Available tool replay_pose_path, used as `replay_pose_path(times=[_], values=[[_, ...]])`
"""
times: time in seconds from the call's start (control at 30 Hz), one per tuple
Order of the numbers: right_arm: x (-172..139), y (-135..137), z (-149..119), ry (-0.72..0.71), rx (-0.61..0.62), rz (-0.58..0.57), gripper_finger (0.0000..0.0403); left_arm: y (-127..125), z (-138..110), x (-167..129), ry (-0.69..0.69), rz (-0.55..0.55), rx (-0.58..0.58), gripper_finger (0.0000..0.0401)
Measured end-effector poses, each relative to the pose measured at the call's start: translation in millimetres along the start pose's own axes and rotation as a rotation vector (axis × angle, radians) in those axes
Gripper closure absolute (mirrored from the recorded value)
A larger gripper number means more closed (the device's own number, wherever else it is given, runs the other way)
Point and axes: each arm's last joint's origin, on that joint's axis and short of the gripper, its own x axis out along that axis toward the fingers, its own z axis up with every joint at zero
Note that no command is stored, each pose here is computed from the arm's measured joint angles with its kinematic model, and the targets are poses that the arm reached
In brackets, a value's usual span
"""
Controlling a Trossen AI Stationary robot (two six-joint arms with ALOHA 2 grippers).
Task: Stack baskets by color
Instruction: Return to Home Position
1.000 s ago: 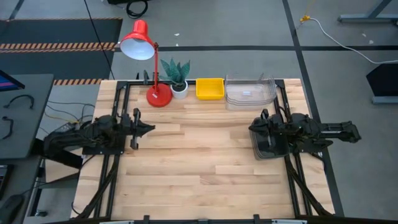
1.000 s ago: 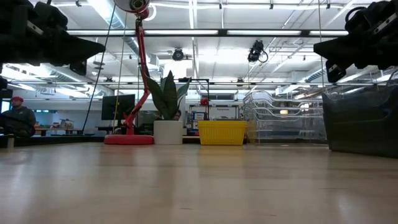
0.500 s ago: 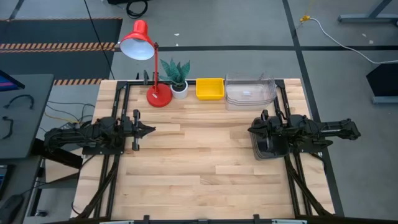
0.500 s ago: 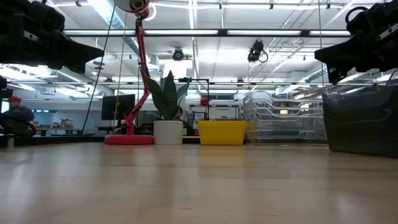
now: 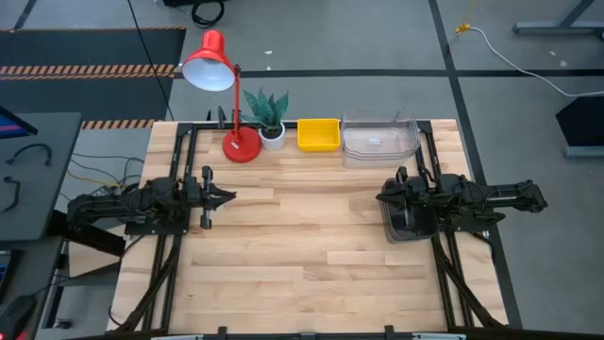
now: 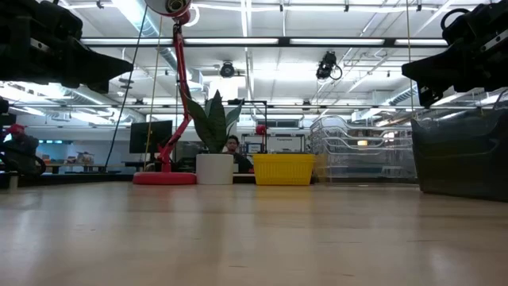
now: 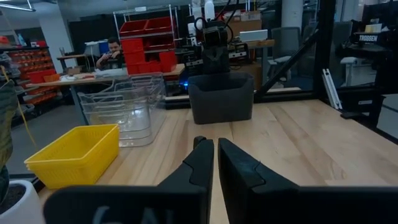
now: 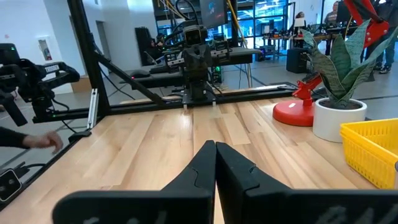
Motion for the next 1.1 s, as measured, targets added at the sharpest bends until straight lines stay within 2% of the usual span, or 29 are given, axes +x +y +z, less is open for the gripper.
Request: replay_pose_path(times=[0.37, 0.77, 1.1], values=[[0.0, 0.0, 0.0, 0.000, 0.000, 0.000, 0.0389, 0.0, 0.2, 0.0, -0.003, 0.000, 0.000, 0.0382], [0.0, 0.0, 0.0, 0.000, 0.000, 0.000, 0.0389, 0.0, 0.2, 0.0, -0.003, 0.000, 0.000, 0.0370], [0.0, 0.0, 0.0, 0.000, 0.000, 0.000, 0.0389, 0.0, 0.0, 0.0, -0.002, 0.000, 0.000, 0.0380]])
